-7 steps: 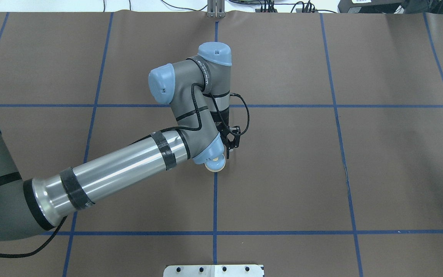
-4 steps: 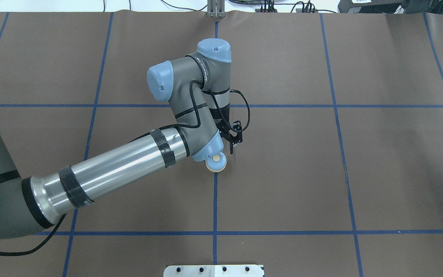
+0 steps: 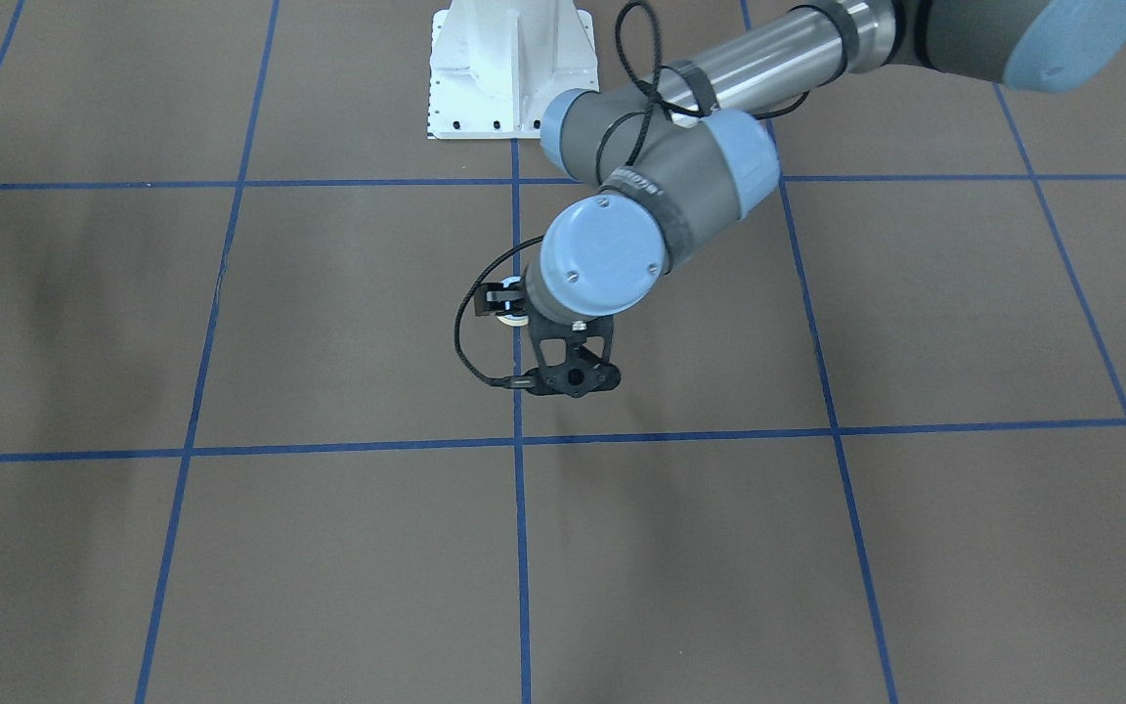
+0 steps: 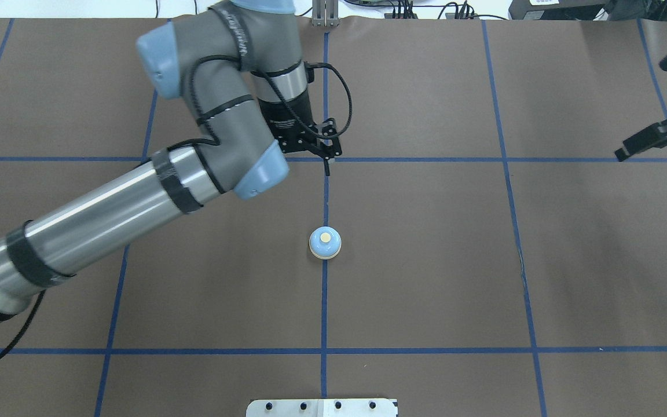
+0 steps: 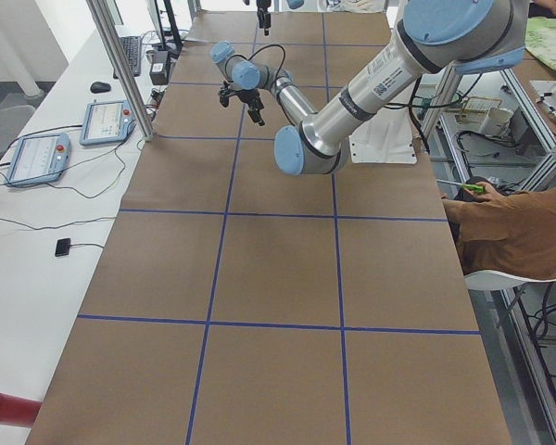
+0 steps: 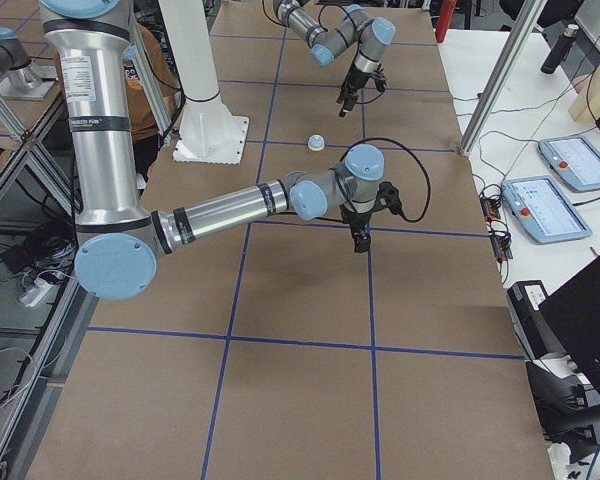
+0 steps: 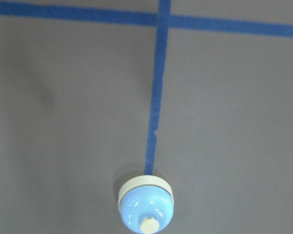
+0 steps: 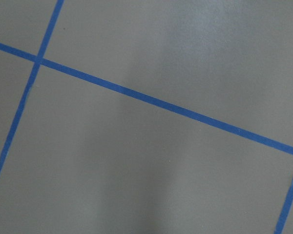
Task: Place and press bell with both arms
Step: 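Lift the left gripper away from the bell while the right arm reaches toward it, then press down on the bell top with the right gripper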
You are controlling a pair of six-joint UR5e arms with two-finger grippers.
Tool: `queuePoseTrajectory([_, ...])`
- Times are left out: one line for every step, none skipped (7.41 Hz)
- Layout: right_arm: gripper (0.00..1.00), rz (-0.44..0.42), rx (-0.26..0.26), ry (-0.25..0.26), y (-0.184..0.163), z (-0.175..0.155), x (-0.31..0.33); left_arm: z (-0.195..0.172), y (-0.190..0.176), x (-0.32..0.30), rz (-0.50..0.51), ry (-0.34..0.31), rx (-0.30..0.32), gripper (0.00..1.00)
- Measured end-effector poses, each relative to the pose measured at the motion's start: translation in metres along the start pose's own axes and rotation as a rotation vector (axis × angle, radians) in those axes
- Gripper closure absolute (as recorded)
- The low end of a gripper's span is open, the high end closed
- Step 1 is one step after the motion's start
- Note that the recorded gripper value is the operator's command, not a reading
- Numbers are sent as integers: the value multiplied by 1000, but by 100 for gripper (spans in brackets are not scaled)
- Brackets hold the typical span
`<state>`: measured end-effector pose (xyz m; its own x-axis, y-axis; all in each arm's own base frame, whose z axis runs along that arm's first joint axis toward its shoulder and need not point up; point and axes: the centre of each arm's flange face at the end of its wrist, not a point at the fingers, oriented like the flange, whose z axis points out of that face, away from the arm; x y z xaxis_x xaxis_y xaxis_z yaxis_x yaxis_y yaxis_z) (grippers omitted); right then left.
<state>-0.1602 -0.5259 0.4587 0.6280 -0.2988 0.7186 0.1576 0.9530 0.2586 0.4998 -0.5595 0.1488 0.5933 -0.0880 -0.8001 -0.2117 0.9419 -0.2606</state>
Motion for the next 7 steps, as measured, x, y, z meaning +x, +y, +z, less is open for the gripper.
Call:
queuePoseTrajectory([0,56,12,-2,-24,14,-67,-26,14,-53,9,24,45,1])
queuePoseTrajectory([0,117,24,-15,-37,28,-136,-47,25,-110,29,36,88,1])
queuePoseTrajectory([0,194,32,-36,-43,42,-206,-60,35,-162,73,34,118,1])
queuePoseTrajectory([12,264,43,-48,-39,59,-276,-70,40,-206,109,26,141,1])
queuePoseTrajectory([86,343,53,-61,-29,77,-341,-79,40,-236,125,18,159,1])
queuePoseTrajectory([100,437,53,-79,-21,93,-400,-83,39,-253,140,12,168,1])
queuePoseTrajectory([100,482,45,-87,-17,105,-439,-84,39,-259,147,8,170,1])
